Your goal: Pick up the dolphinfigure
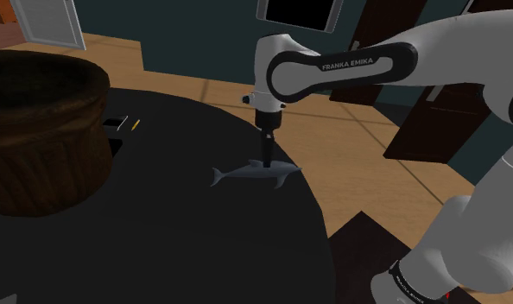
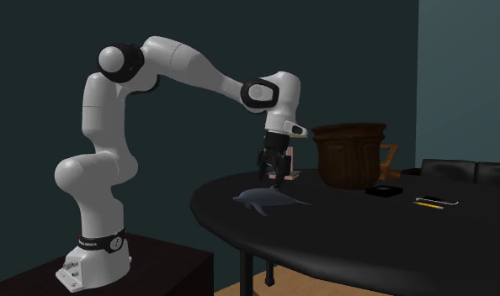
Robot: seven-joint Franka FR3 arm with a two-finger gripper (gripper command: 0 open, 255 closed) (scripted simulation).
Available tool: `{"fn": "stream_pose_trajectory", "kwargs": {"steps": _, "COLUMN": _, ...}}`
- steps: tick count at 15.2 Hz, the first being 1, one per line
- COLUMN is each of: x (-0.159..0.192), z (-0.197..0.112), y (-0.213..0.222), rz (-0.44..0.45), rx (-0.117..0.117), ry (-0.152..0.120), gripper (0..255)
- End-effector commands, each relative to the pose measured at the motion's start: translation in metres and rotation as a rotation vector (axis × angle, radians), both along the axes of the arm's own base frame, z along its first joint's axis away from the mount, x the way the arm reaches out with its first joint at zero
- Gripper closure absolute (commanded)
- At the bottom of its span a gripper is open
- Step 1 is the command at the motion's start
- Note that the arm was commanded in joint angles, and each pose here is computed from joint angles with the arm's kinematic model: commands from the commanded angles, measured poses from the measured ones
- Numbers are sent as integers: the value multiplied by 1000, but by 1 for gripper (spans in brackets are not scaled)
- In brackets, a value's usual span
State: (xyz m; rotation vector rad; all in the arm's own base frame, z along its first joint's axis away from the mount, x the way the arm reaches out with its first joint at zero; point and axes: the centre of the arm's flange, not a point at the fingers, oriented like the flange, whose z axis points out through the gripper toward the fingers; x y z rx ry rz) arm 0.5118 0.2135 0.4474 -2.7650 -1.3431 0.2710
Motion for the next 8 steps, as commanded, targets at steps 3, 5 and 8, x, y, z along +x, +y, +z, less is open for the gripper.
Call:
{"fn": "stream_pose_trajectory", "kwargs": {"steps": 3, "x": 3, "z": -21, "y": 5, "rz": 18, "rx": 2, "ry": 2, "gripper": 0}}
{"fn": "stream_pose_trajectory", "kwargs": {"steps": 5, "x": 3, "z": -31, "y": 5, "rz": 18, "rx": 2, "ry": 2, "gripper": 0}}
{"fn": "stream_pose_trajectory", "kwargs": {"steps": 8, "x": 3, "z": -39, "y": 5, "rz": 18, "rx": 2, "ry": 2, "gripper": 0}}
